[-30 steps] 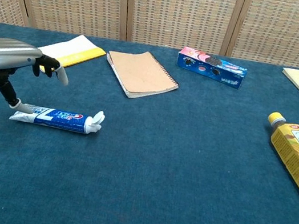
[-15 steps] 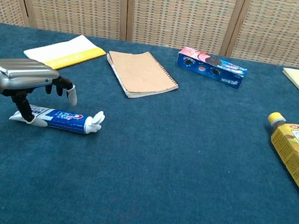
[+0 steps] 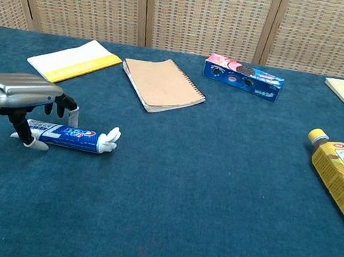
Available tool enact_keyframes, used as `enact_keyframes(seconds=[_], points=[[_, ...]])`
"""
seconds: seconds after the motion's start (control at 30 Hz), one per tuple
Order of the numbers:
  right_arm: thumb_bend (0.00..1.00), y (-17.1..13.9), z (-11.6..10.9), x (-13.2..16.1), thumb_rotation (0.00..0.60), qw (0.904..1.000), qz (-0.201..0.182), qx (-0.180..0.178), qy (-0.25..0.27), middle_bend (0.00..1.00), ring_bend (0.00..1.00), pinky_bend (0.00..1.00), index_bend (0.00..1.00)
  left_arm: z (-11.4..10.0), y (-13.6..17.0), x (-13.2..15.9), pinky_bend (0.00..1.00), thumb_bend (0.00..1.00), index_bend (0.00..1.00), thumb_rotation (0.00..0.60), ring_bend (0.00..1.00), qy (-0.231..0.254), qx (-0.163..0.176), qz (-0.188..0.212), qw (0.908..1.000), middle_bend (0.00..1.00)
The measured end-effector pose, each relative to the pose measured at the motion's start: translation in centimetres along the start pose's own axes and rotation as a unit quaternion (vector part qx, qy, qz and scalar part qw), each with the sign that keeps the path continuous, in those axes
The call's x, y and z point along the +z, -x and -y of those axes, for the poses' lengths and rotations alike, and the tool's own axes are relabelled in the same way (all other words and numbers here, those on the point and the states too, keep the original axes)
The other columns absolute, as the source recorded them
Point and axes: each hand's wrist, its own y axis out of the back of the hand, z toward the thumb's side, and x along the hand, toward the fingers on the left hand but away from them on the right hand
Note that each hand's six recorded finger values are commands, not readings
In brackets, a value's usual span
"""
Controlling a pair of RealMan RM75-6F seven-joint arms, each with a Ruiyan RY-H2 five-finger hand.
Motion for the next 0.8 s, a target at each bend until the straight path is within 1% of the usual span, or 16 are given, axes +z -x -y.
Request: enact_keyframes(seconds=[0.17, 0.3, 0.53, 0.57, 0.7, 0.8], points=[[0.00, 0.03, -0.01, 0.03, 0.600, 1.0000, 0.000, -0.001, 0.000, 0.00, 0.00, 0.00, 0.00, 0.39, -0.16, 0.12, 0.37, 0.25, 0.41, 0.600, 0.36, 0.008, -0.007, -0.003, 0.9999, 0.32], [0.00, 0.06, 0.06, 0.00, 0.600, 1.0000, 0.000, 0.001, -0.001, 0.00, 0.00, 0.00, 0.00, 0.38, -0.16, 0.12, 0.44, 0.30, 0.43, 0.600, 0.37, 0.010, -0.008, -0.005, 0.9999, 0.33], [0.00, 0.06, 0.03, -0.03, 0.600, 1.0000, 0.001, 0.001, 0.000, 0.00, 0.00, 0.00, 0.00, -0.12, -0.07, 0.02, 0.45, 0.32, 0.47, 0.600, 0.38, 0.009, 0.004, -0.005, 0.9999, 0.37], [0.00, 0.05, 0.04, -0.02, 0.600, 1.0000, 0.001, 0.001, 0.000, 0.00, 0.00, 0.00, 0.00, -0.12, -0.04, -0.01, 0.46, 0.34, 0.48, 0.600, 0.39, 0.007, 0.005, -0.005, 0.9999, 0.38], [0.00, 0.03, 0.12, 0.02, 0.600, 1.0000, 0.000, 0.003, -0.001, 0.00, 0.00, 0.00, 0.00, -0.07, 0.03, -0.01, 0.51, 0.51, 0.59, 0.600, 0.46, 0.002, 0.007, -0.006, 1.0000, 0.48], [0.00, 0.03, 0.15, 0.00, 0.600, 1.0000, 0.001, 0.004, -0.001, 0.00, 0.00, 0.00, 0.00, -0.15, 0.05, 0.08, 0.52, 0.52, 0.62, 0.600, 0.48, 0.002, 0.016, -0.006, 0.9998, 0.51]])
